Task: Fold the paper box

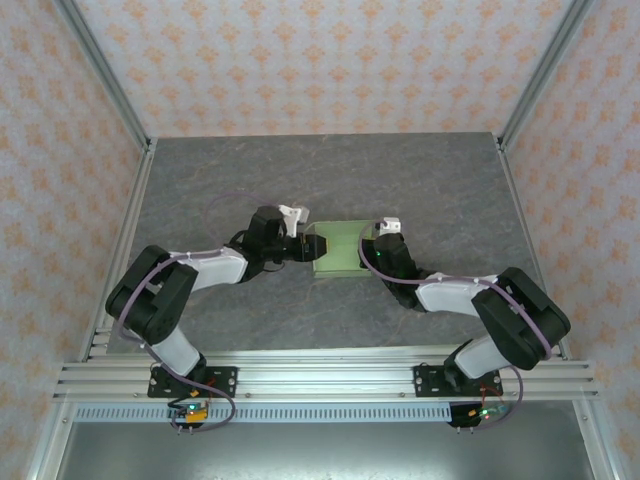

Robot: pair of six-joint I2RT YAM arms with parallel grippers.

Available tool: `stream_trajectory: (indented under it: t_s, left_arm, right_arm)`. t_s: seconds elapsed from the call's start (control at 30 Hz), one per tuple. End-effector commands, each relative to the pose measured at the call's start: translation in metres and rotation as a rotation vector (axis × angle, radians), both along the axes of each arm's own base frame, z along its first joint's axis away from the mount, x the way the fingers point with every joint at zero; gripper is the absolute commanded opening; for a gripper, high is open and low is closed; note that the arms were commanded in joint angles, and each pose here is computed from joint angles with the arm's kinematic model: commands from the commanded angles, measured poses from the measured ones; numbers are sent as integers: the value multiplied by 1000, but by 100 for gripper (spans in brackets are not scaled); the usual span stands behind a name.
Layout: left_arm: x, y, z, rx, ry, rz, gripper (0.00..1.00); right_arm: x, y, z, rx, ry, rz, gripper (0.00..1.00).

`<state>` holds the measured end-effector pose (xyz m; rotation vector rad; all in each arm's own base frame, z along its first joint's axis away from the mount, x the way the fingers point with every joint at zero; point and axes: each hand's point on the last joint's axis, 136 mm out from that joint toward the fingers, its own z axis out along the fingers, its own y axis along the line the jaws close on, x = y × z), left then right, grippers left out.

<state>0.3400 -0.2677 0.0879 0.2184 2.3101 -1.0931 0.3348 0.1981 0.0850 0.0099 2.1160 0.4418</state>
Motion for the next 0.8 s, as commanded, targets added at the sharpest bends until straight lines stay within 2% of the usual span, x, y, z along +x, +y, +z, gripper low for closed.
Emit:
stream_trajectory:
  t_s: [0.0,0.17,0.4,0.57,0.77]
  left_arm:
    - [-3,-1,-24,78,-2,-33,53]
    - [-5,2,-37,113,2,-51,52]
    - [-13,7,-13,83,-46,-32,55]
    - [-21,25,13,67,-94,55,58]
    - [-35,57,29,87,-136,187,61]
  right_arm:
    - [-1,2,3,-28,-15,24,19]
    - [-9,-3,-3,-54,-9,38,21]
    - [-16,-10,11,1,-14,8,39]
    - [-15,-17,29,47,-21,-34,57]
    - [-25,-22,47,170,17,-59,66]
